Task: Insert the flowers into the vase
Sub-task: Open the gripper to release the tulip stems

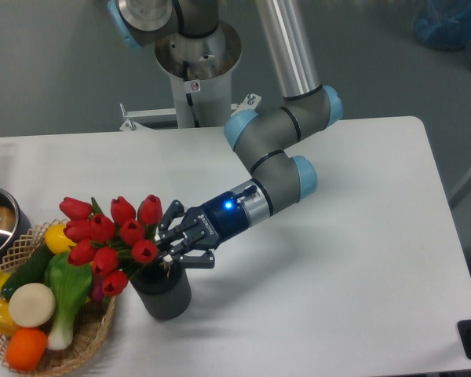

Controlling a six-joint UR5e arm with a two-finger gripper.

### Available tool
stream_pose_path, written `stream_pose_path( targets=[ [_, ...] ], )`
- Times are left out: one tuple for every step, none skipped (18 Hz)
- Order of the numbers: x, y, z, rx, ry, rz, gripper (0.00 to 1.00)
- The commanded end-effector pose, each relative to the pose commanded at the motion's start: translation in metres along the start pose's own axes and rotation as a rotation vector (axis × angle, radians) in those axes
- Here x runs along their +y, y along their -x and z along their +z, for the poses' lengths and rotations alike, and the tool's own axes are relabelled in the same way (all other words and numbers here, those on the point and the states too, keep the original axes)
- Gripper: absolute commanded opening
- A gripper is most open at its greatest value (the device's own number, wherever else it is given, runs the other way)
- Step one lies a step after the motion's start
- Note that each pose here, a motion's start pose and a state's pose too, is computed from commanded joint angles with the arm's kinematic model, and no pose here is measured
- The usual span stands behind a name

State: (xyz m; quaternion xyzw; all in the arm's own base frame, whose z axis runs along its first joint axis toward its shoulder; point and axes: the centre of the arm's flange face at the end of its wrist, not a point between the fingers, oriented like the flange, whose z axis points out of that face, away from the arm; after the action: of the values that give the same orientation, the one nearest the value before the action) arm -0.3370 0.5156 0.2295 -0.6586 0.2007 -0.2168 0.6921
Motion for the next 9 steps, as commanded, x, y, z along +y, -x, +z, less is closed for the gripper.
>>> stream_pose_path(
  targets=[
    [0.0,0.0,0.0,0.0,0.0,0.0,0.3],
    [0.0002,-0.001,0.0,0.0,0.0,0.006,0.3],
    [0.0008,-0.0015,0.0,0.0,0.0,0.014,0.3],
    [0.0015,-0.0019,-0.0001,0.0,0.0,0.015,0.3],
    [0.0023,-0.0028,-0.0001,-0.001,-0.001,0.02,0.29],
    [0.0027,-0.0033,-0.0002,-0.001,-0.003,0.024,0.29],
    [0.0024,-0.0033,-0.0002,-0.001,-0.006,0.026,0.3],
    [0.0022,-0.0033,-0.0002,-0.001,-0.008,0.026,0.3],
    [0.0012,-0.0033,-0.0001,-0.001,-0.009,0.028,0.3]
  ],
)
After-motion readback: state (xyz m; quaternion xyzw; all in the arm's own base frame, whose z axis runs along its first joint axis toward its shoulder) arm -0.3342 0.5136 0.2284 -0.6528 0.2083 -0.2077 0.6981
